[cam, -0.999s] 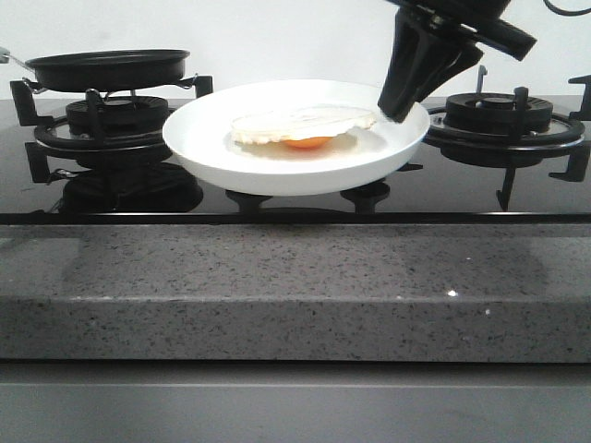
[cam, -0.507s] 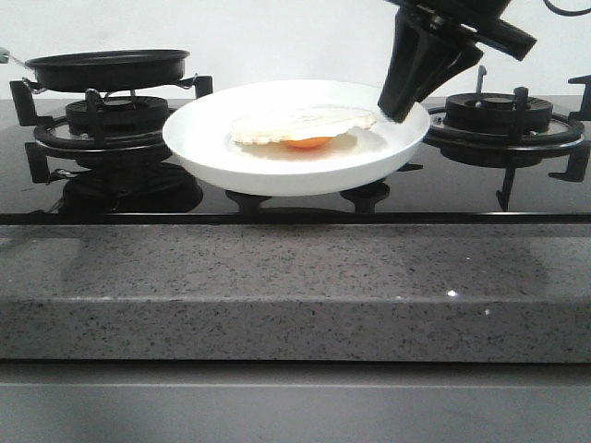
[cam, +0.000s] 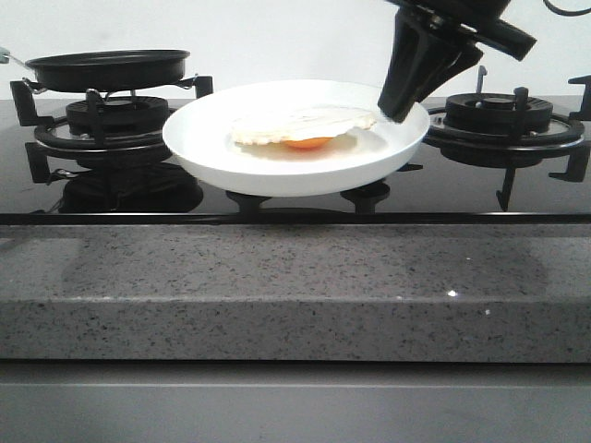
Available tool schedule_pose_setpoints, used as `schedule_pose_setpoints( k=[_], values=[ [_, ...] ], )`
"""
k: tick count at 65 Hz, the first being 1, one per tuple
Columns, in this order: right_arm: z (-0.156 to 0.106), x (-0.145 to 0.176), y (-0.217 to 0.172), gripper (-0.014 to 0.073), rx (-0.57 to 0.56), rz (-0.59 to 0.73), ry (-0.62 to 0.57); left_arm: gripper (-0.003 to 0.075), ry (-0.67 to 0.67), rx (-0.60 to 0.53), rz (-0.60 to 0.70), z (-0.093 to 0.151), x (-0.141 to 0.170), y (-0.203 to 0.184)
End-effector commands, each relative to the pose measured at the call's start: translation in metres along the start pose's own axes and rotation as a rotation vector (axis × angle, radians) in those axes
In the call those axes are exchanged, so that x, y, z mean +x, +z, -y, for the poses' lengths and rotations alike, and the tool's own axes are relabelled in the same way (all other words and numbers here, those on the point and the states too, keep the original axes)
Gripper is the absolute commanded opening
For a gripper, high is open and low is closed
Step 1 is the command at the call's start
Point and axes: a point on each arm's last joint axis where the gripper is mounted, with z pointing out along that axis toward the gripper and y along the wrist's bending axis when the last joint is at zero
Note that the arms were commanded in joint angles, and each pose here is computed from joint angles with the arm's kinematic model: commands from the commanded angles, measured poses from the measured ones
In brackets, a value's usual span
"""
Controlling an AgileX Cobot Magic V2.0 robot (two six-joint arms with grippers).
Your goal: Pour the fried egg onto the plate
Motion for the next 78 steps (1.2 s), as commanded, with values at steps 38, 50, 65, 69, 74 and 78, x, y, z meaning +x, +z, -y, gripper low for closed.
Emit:
schedule_pose_setpoints(
  k=[38,50,65,69,74,78],
  values=[
    [-0.012,-0.008,-0.028,-0.0067,-0.031,0.115,-0.014,-0.0019,-0.018,0.017,0.305,0.0,0.018,-0.041],
    [-0.012,-0.013,-0.031,-0.0066,-0.03,0.134,-0.01,-0.0019,-0.018,0.017,0.305,0.0,0.018,-0.041],
    [0.009,-0.052,-0.038,-0.0057,-0.019,0.193,0.069,-0.0019,-0.018,0.017,0.305,0.0,0.018,-0.041],
    [0.014,-0.064,-0.039,-0.0057,-0.018,0.213,0.076,-0.0019,-0.018,0.017,0.305,0.0,0.018,-0.041],
    [0.023,-0.08,-0.033,-0.0057,-0.015,0.238,0.098,-0.0019,-0.018,0.017,0.305,0.0,0.018,-0.041],
    [0.028,-0.089,-0.028,-0.0057,-0.014,0.256,0.111,-0.0019,-0.018,0.017,0.305,0.0,0.018,-0.041]
  ],
)
